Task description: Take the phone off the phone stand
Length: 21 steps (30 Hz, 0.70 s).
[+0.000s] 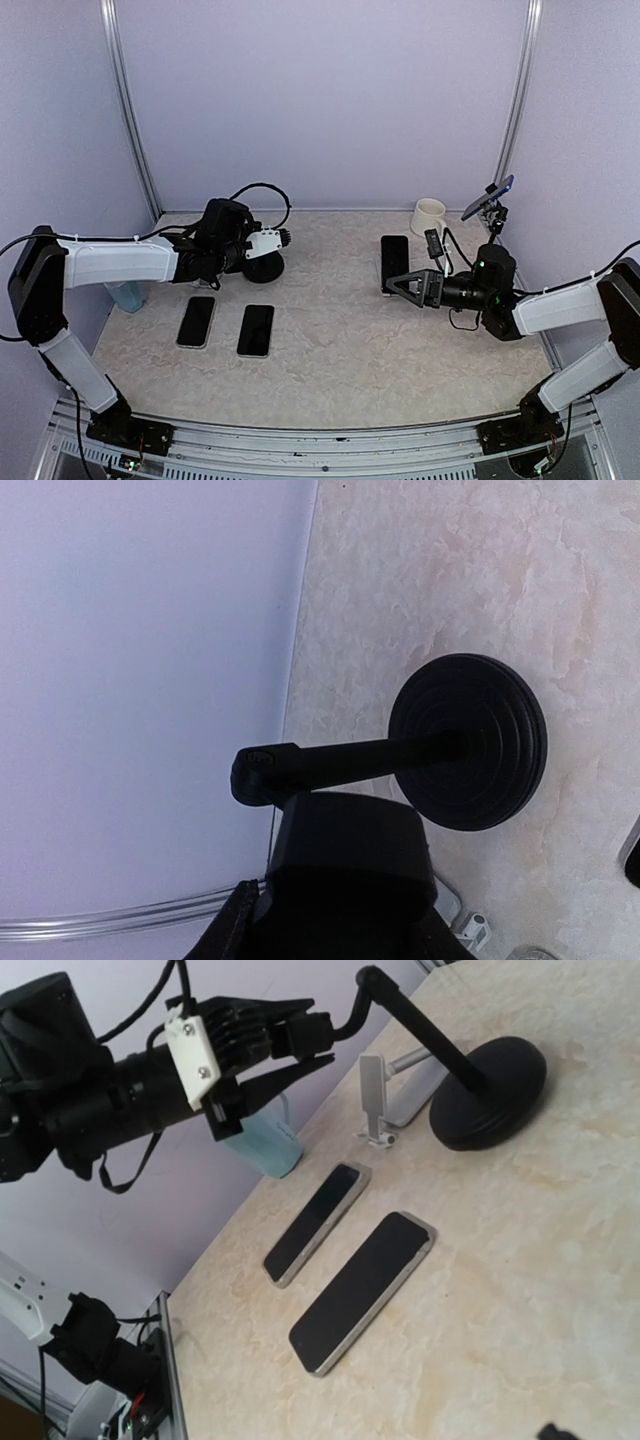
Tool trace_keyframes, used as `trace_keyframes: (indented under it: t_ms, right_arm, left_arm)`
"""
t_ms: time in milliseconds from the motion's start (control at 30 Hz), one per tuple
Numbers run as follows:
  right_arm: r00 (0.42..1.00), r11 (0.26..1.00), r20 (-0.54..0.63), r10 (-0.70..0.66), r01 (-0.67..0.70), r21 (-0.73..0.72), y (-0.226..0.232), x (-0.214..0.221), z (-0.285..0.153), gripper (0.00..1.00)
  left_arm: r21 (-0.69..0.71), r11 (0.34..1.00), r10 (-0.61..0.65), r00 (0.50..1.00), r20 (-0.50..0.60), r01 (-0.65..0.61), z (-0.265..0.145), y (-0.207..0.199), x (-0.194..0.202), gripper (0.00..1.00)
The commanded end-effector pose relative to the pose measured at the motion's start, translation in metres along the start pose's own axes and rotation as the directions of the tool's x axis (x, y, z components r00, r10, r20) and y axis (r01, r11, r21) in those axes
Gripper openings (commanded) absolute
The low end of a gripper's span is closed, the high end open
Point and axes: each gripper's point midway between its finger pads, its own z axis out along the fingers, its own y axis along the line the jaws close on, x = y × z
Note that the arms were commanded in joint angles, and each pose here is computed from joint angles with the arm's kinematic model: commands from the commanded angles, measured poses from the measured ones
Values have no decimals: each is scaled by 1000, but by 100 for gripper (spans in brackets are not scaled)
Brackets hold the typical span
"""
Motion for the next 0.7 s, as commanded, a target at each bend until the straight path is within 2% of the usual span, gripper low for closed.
trace_keyframes:
  t_ms: [0, 167, 267, 300, 533, 667]
  right_arm:
    - [1000, 1000, 10, -23, 23, -18, 2, -8, 2, 94]
    - [1000, 1000, 9, -20, 20, -18, 1, -8, 3, 94]
    - [1000, 1000, 8, -22, 22, -18, 2, -8, 3, 94]
    - [1000, 1000, 6, -21, 21, -17, 1, -8, 3, 94]
    - [999, 999, 5, -38, 38, 20, -2, -13, 3, 95]
    - [998, 996, 20, -53, 51, 79, -7, -21, 3, 95]
  left_arm:
    - [-69, 993, -91, 991, 93, 98, -12, 30, -12, 12]
    - [-54, 994, -93, 992, 89, 98, -7, 21, -7, 15]
    - [-52, 994, -96, 992, 79, 101, -4, 17, -6, 23]
    - [-51, 993, -101, 992, 80, 105, -4, 17, -6, 28]
    - [-13, 987, -157, 981, 112, 159, -21, 20, -13, 78]
    - [-12, 977, -210, 968, 135, 213, -38, 22, -17, 97]
